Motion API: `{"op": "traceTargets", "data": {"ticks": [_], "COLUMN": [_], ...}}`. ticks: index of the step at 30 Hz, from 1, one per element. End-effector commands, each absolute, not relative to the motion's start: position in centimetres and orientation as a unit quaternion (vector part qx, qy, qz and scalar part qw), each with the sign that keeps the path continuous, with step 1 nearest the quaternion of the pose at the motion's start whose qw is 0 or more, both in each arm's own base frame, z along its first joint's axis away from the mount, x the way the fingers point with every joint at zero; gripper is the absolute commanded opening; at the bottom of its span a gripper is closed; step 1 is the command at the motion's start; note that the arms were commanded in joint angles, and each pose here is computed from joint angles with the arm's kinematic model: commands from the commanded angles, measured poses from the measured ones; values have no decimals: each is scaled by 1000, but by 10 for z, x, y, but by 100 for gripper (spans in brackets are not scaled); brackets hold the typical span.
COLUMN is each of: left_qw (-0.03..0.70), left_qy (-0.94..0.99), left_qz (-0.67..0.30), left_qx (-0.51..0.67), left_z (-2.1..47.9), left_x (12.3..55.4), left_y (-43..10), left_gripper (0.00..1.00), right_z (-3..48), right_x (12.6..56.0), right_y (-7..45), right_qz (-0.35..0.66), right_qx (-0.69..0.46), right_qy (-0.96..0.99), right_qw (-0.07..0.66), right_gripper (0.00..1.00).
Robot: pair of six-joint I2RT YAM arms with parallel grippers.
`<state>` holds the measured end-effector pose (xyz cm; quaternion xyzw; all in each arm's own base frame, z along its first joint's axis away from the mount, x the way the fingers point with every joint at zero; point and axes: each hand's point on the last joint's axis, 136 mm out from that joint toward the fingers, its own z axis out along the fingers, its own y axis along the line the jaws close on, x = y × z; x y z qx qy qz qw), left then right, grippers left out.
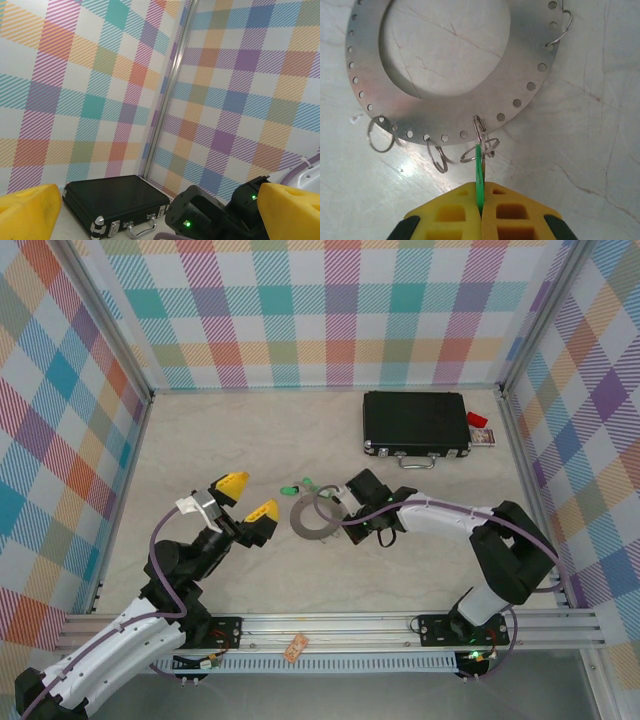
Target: Put the keys on the keyring
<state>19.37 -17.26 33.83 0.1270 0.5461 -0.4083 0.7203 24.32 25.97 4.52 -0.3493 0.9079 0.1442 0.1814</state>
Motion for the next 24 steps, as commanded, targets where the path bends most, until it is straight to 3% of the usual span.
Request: {"op": "traceTargets", "data": {"ticks": [1, 24], "left_qw": [731, 737], "left_qy": [531, 530], "left_qz": [-412, -404], "left_qx": [118, 115], "left_z": [344, 339], "left_x": [193, 193], "left_y": [-168, -164], "left_gripper": [100, 100], "right_z": [36, 19], "right_x": [238, 225], "right_y": [250, 228], "right_qz": [131, 95], "right_qx": [-335, -246], "right_qy": [921, 962], "right_qw": [151, 70], "right_gripper": [0, 3]}}
